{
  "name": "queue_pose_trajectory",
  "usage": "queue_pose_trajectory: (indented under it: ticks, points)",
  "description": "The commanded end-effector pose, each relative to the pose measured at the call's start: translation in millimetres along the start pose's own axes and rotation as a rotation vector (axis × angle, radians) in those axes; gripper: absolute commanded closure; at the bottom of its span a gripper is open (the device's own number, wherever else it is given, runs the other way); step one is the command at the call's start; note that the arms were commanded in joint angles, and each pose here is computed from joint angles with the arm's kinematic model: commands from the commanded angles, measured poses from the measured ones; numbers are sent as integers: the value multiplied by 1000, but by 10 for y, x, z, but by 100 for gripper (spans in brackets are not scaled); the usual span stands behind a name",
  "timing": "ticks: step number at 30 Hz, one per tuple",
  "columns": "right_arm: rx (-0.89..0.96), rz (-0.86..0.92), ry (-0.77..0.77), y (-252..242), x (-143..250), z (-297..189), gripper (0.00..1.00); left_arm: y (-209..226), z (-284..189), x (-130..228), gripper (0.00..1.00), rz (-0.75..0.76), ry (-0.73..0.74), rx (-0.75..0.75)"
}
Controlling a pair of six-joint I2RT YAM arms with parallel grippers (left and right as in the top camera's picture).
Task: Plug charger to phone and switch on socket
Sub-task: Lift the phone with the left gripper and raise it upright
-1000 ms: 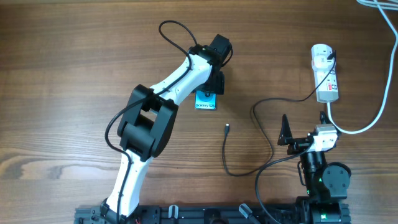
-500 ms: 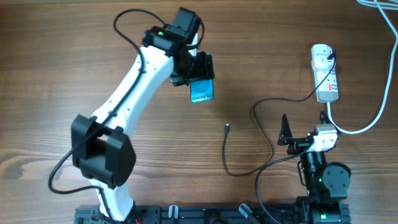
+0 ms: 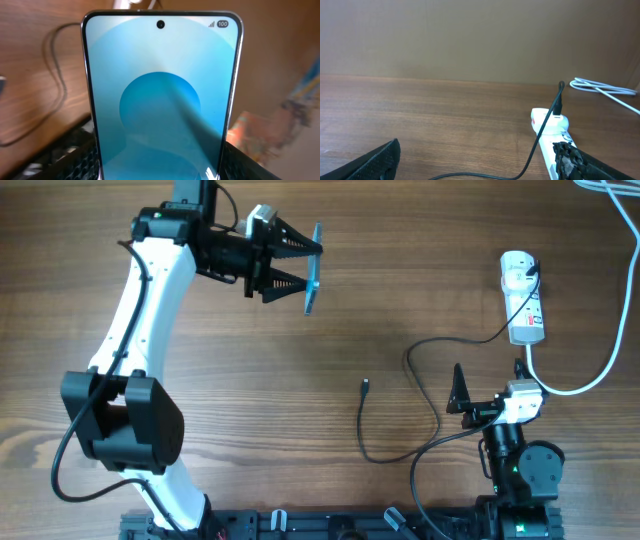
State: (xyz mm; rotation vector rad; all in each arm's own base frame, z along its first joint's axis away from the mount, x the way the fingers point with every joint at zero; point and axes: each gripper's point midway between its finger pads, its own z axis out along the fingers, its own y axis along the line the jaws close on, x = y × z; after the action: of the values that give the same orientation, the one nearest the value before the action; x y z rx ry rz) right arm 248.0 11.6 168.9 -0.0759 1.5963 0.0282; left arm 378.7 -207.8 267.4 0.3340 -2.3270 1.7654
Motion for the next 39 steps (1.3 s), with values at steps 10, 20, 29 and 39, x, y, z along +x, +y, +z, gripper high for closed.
queue_pose_trajectory:
  ticks: [10, 20, 29, 39]
  points:
    - [8, 7, -6, -10, -11, -2, 0, -486, -468, 200, 28, -88, 86, 261]
    - [8, 7, -6, -10, -11, -2, 0, -486, -466, 201, 34, -126, 91, 260]
    - [8, 7, -6, -10, -11, -2, 0, -486, -466, 201, 36, -125, 91, 260]
    - [8, 7, -6, -10, -11, -2, 0, -486, -466, 201, 33, -125, 91, 259]
